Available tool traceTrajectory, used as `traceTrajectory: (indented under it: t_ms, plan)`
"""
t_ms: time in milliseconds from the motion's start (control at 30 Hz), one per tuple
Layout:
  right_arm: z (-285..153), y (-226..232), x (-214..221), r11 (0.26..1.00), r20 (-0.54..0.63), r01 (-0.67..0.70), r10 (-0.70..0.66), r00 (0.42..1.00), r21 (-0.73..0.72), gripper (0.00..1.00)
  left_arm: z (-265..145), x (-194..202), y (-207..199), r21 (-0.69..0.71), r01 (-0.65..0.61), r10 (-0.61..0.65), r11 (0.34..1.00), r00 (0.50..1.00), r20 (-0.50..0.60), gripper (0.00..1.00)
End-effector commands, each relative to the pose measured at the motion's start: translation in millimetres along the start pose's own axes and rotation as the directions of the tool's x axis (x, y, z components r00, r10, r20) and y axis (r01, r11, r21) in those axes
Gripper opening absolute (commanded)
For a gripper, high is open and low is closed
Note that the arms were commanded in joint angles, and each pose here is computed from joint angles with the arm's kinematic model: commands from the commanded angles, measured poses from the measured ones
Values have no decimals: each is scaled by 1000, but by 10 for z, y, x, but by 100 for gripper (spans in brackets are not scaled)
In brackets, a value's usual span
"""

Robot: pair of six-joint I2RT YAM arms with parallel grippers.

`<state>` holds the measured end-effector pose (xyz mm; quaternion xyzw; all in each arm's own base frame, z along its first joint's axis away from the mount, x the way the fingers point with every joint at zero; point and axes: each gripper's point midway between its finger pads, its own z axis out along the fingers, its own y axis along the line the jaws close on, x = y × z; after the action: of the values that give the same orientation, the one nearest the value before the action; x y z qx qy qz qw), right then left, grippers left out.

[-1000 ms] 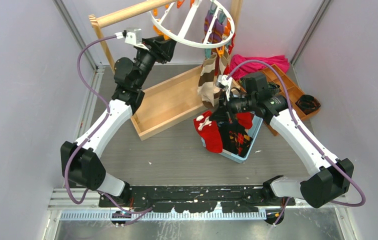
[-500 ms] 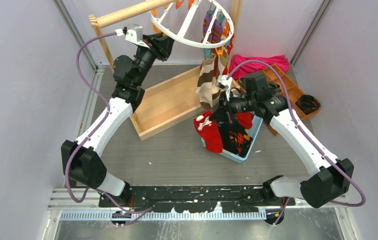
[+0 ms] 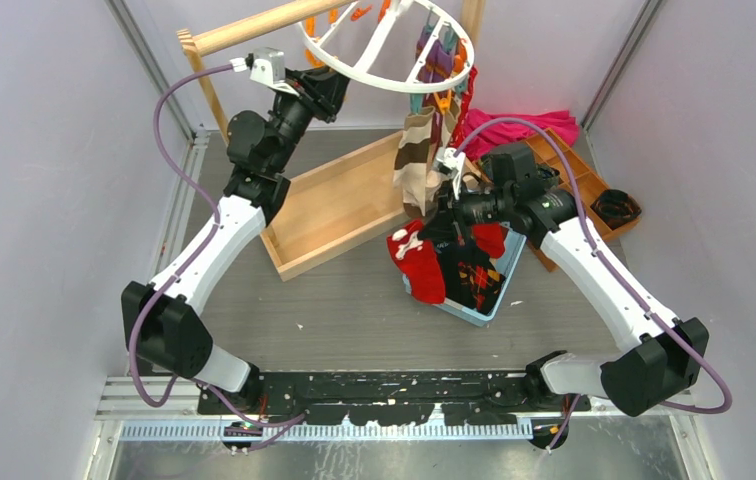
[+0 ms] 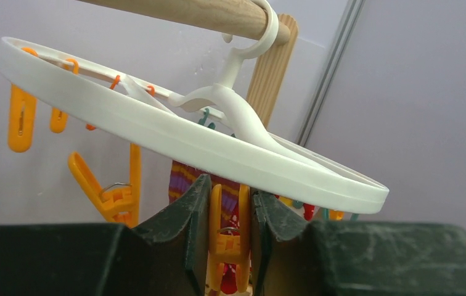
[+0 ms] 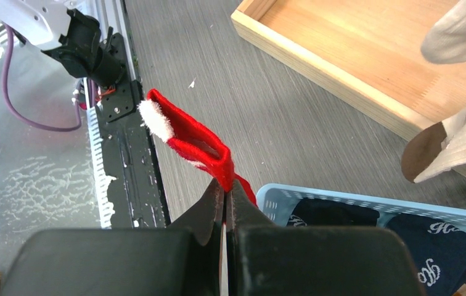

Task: Clip the socks to the hanger
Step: Open the clamp at the hanger.

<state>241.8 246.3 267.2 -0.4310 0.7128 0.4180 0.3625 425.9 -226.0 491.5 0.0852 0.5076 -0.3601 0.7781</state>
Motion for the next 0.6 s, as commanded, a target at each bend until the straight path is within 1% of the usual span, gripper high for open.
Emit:
traceTrajectory:
  t_ms: [0,133,433,567]
  plan:
    - [-126,104,-444,998,93,43,-46,995,34,1,-43,-334,-261,19,35,-36,999,997,62,0]
    - [-113,33,-694,995,121,22,-34,992,100,1,-76,-306,-321,-6,76,-76,997,996,48,0]
    - [10,-196,-1342,967,209,-82,31,977,242,1,-110,-340,-353,-47,178,-175,983,983,60,0]
    - [66,-291,-1609,952,284,-142,62,957,271,1,-118,-326,-335,-64,224,-220,973,973,64,0]
